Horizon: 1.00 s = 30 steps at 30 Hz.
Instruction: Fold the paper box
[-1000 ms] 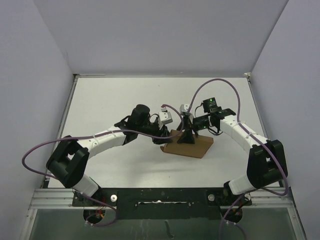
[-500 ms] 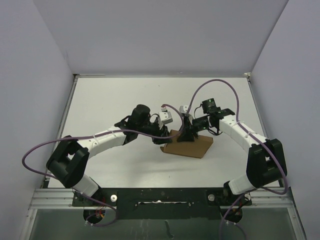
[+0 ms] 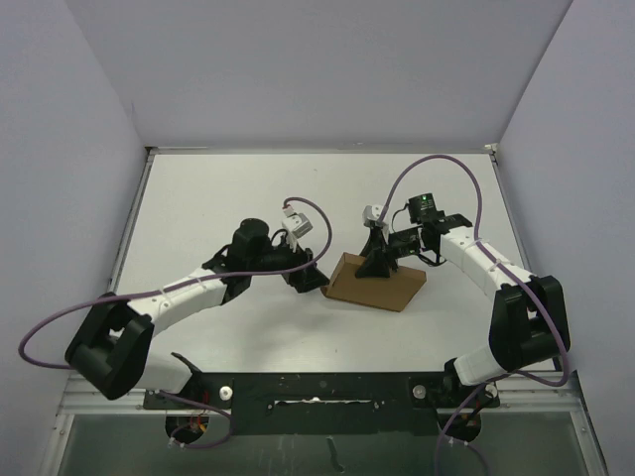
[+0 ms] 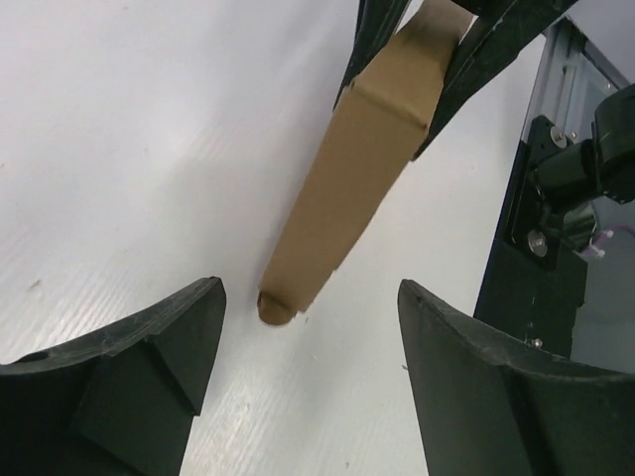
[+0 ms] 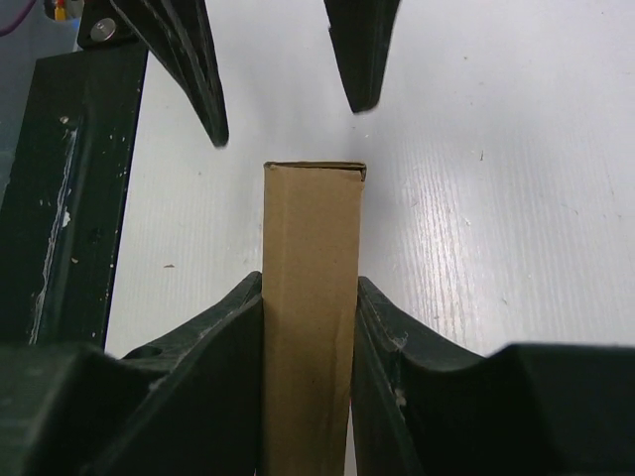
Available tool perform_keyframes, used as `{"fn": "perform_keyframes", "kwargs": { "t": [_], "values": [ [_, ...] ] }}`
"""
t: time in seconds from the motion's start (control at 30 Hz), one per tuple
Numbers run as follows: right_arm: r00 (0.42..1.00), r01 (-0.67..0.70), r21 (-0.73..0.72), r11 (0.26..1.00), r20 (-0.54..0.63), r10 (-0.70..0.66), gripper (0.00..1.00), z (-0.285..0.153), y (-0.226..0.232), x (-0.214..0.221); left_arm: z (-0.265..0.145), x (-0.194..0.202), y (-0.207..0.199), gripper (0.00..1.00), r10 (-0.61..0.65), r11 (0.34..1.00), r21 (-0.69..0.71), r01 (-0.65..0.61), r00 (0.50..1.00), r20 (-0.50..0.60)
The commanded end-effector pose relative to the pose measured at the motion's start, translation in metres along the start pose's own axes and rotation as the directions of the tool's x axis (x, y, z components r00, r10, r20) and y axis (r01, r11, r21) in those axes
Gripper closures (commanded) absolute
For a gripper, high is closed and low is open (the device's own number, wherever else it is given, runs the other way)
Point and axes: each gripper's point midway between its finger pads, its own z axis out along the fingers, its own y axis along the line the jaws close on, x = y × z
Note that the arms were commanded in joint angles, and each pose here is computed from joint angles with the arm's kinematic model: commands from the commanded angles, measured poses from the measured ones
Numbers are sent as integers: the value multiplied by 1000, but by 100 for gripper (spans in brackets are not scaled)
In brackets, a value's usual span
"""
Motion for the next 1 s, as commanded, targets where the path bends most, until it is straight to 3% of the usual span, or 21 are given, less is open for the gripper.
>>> {"fn": "perform_keyframes", "kwargs": {
  "t": [0.0,0.3,0.57,0.97],
  "values": [
    [997,46,-11,999,70,-45,79,-7,1,-16,-38,-47,-14,30,-62,996,-41,76,960,272],
    [991,28,12,1000,130,-29,79,-21,-2,-24,-59,12,0,30,-271,935,-93,342,859,434],
    [988,-5,17,1000,152,3,79,-26,-7,-23,-39,18,6,35,-222,923,-156,352,818,531],
    [986,-24,15,1000,163,21,80,-26,-9,-21,1,18,2,49,-242,938,-69,339,785,570]
  ]
}}
